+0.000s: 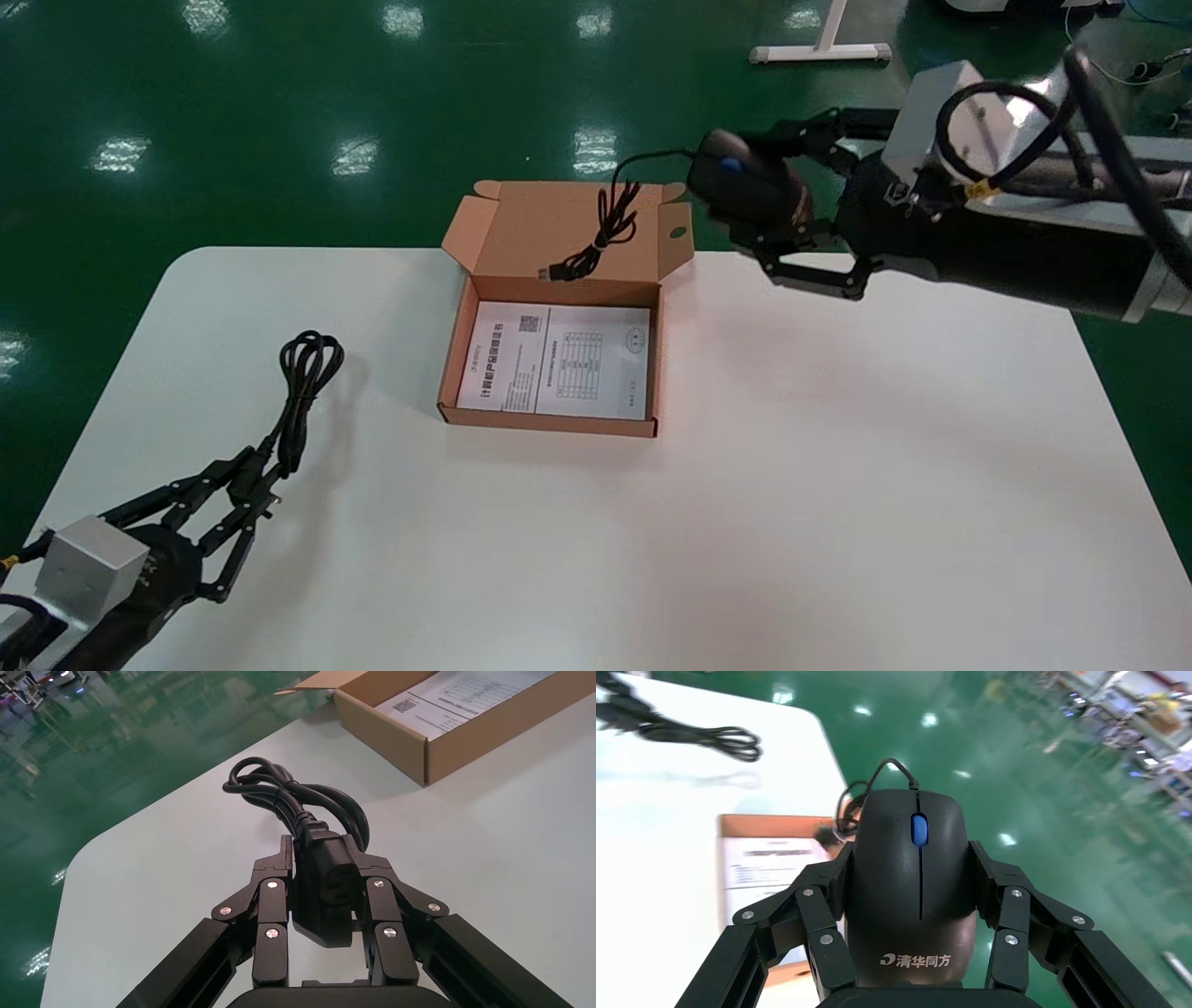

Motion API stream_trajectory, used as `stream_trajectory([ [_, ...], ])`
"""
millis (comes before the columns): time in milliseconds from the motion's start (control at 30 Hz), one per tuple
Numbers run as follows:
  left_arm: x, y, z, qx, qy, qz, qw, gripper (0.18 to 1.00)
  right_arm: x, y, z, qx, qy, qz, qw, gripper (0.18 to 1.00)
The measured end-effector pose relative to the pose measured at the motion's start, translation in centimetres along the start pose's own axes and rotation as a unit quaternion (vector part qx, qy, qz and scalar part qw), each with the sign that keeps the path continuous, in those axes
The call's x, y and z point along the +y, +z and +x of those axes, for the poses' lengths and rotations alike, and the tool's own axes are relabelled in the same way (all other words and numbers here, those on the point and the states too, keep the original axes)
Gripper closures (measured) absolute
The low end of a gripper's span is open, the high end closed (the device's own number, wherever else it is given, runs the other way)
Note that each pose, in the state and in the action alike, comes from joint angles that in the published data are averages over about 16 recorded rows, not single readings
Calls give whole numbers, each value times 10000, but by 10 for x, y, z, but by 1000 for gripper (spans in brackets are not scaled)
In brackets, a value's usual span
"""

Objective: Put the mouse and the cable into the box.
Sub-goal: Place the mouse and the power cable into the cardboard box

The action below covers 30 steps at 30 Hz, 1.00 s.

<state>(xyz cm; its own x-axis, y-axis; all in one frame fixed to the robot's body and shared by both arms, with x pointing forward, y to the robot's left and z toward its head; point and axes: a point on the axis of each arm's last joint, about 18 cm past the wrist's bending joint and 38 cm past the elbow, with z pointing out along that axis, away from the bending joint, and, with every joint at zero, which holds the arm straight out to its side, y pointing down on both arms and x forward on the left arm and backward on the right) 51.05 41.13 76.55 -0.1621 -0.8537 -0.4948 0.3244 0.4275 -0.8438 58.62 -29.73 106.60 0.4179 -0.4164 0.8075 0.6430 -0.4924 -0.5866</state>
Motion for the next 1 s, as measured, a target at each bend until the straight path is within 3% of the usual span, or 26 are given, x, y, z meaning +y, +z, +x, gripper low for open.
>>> stream_trajectory([
  [467,2,-8,6,-47,-19,65,10000,864,7,25,-53,-893,-134,-11,9959,609],
  [1000,7,-13,11,-69,-59,-20,10000,864,42,80,-79,-1185,-387,73,9922,609],
])
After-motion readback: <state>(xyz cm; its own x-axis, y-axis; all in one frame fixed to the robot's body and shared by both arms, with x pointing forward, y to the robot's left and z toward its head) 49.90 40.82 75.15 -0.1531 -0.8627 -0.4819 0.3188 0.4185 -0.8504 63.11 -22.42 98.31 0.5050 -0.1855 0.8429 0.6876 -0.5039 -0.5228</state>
